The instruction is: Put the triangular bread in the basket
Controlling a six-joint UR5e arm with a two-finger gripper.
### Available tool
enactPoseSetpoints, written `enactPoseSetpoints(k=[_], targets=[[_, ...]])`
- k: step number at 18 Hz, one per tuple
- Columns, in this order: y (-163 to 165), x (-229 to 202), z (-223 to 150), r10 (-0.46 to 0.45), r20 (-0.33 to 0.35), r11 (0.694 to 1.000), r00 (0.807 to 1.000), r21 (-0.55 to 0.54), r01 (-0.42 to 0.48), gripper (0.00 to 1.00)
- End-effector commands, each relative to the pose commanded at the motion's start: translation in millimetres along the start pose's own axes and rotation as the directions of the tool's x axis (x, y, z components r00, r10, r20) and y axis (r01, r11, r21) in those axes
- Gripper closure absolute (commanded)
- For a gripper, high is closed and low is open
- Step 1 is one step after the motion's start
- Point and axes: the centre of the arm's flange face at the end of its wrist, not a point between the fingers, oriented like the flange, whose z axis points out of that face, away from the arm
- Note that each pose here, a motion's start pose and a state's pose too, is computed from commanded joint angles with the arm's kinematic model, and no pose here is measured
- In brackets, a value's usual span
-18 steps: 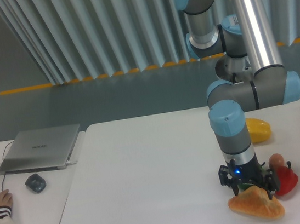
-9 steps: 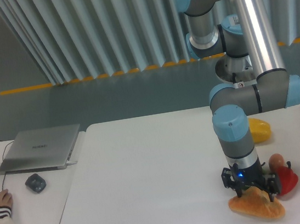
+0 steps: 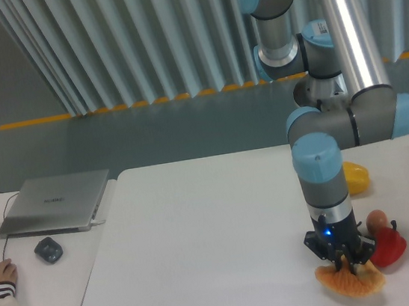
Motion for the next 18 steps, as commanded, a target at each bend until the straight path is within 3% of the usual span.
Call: enactPoseSetpoints(k=[3,8,12,16,18], targets=[[1.3,-6.0,-18.7,-0.011,-0.027,0.999,1.0,0.038,0.012,0.69],[15.7,-13.3,-40.8,0.159,-0.037,0.987,0.987,0.017,-0.158,0.69],[30.8,-22.7,-47.8,0.391,-0.086,0.918,0.916,-0.03,-0.395,0.66],[38.5,-37.4,-53.8,0.479,-0.086,0.875,0.873,-0.023,-0.483,0.65],[45.2,-43.7,-57.6,0.559,-0.089,0.827,0.825,-0.017,-0.562,0.65]])
